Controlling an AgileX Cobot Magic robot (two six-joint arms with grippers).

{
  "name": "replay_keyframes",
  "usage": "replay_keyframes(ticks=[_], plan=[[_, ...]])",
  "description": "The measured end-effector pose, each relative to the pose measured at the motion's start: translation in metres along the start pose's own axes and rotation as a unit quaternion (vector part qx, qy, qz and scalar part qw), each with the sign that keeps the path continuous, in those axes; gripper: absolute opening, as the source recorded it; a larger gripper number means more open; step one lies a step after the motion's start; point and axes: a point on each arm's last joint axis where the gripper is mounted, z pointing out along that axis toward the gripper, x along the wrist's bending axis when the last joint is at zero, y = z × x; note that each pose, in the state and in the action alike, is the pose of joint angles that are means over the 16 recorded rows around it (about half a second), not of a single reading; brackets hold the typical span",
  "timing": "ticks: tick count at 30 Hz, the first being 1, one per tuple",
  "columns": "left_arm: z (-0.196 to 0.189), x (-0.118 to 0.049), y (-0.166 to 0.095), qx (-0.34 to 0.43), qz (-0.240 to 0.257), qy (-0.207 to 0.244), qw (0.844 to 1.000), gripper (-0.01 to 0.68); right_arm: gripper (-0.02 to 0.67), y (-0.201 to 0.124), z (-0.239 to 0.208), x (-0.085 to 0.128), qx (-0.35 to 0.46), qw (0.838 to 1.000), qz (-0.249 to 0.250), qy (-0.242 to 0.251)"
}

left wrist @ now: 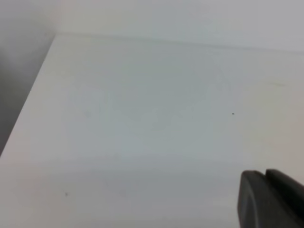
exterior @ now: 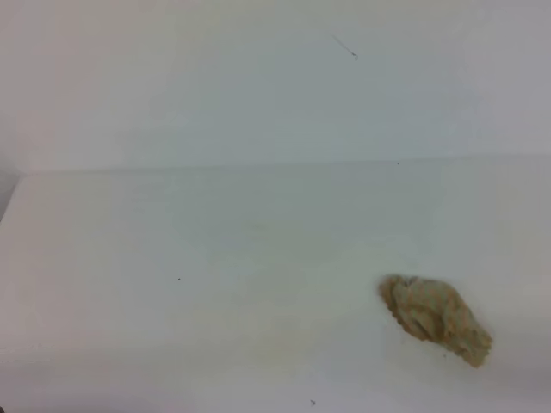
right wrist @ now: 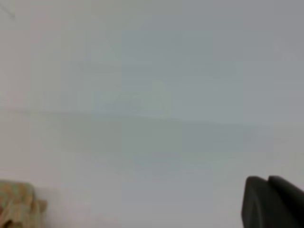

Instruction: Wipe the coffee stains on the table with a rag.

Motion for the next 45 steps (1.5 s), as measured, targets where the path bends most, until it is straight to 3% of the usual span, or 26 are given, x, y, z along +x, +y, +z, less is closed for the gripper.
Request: replay_keyframes(ticks=[6,13,45], plan=[[0.0,0.0,0.0,0.002,0.0,0.0,1.0,0.001,0.0,-0.03,0.002,0.005,0.065,0.997,0.031,0.005],[0.001,0.0,0.0,0.005,0.0,0.001,1.0,0.001,0.0,-0.04,0.002,0.007,0.105,0.993,0.053,0.012],[0.001,0.0,-0.001,0.011,0.0,0.002,1.0,0.001,-0.003,-0.04,0.002,0.007,0.107,0.993,0.053,0.012]])
